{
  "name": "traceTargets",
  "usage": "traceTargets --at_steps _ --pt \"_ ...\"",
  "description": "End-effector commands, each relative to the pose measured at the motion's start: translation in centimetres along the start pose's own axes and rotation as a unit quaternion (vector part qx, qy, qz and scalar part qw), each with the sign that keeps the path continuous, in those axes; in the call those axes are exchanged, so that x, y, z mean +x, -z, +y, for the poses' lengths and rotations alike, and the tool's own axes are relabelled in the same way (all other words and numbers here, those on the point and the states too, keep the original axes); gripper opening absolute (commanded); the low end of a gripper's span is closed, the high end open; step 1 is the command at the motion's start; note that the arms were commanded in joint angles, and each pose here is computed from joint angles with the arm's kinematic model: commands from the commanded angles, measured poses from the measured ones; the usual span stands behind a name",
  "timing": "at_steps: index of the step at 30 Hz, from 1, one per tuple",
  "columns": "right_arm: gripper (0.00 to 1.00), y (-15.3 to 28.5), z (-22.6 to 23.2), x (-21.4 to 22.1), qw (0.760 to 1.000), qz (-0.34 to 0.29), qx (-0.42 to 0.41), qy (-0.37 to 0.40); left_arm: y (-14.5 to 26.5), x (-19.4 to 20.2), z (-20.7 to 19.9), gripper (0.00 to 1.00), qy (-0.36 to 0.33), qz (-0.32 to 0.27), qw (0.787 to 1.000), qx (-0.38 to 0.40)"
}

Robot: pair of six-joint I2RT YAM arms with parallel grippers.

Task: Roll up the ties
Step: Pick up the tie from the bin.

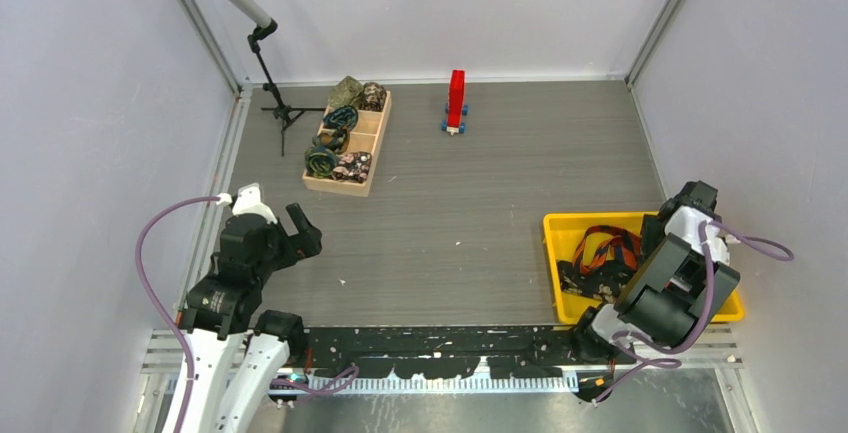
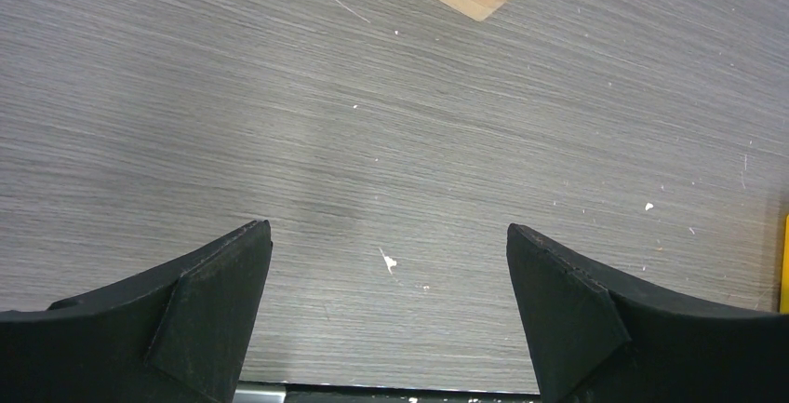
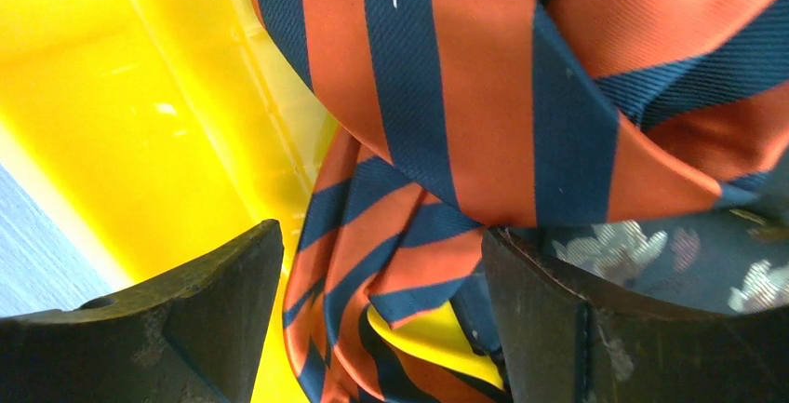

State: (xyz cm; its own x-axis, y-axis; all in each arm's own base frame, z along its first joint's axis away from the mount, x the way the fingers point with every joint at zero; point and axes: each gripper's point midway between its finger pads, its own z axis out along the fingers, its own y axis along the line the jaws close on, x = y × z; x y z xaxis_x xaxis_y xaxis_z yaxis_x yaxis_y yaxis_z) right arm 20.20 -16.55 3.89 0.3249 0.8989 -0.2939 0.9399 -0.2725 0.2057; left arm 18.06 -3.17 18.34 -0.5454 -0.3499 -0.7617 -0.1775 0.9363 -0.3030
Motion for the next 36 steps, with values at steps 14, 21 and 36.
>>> traceTargets --at_steps 14,21,36 --pt "0.0 -2.0 2.2 1.2 0.998 0.049 -0.026 0.018 -0.1 -0.9 -0.4 1.0 -0.002 -0.019 1.0 0.008" --pt "0.0 5.1 5.1 -1.7 0.993 0.002 -0.117 0.013 -0.2 -0.9 -0.5 1.0 -0.002 -0.018 1.0 0.009" --pt "0.0 24.8 10.4 -1.1 0.939 -0.066 -0.326 0.083 0.0 -1.1 -0.3 1.0 -0.001 -0.024 1.0 0.007"
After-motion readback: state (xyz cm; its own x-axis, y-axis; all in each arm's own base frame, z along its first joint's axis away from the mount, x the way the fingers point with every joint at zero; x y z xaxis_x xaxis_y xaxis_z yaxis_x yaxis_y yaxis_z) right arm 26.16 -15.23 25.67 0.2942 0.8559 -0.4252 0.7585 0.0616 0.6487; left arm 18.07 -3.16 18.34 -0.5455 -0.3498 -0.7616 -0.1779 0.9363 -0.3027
